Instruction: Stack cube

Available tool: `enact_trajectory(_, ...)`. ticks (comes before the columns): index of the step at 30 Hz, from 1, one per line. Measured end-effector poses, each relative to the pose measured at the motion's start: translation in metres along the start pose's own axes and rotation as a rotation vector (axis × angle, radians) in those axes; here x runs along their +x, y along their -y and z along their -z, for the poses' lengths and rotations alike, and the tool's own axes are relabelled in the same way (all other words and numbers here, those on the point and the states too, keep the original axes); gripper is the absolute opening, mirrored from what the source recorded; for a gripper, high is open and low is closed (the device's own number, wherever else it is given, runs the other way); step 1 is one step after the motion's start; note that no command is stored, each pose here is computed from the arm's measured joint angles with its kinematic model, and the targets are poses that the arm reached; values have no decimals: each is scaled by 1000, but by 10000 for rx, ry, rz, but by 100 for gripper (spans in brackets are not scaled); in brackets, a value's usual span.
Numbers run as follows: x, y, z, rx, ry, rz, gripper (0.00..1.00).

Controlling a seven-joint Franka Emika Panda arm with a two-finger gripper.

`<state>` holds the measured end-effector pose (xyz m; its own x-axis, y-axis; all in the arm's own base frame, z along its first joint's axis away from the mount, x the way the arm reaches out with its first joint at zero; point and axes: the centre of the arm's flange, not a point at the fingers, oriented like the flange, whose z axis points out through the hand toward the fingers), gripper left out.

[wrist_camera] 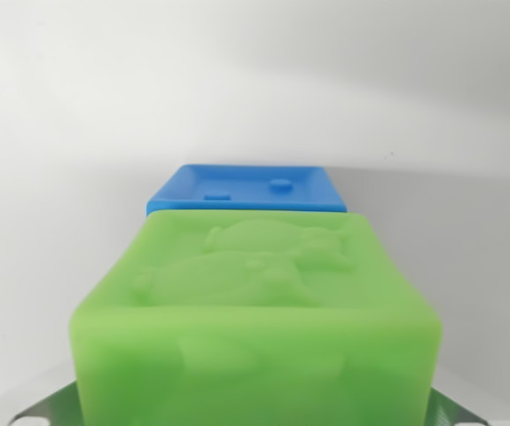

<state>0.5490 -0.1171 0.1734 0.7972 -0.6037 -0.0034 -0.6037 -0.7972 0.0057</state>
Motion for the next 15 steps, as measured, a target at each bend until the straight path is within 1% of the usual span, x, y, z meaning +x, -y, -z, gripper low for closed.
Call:
enact_trajectory(7,0,0,-4,3,-5,6,0)
enact_trajectory(8,0,0,-4,4,-7,7,100)
enact_trajectory(15,0,0,-4,7,-12,8,100)
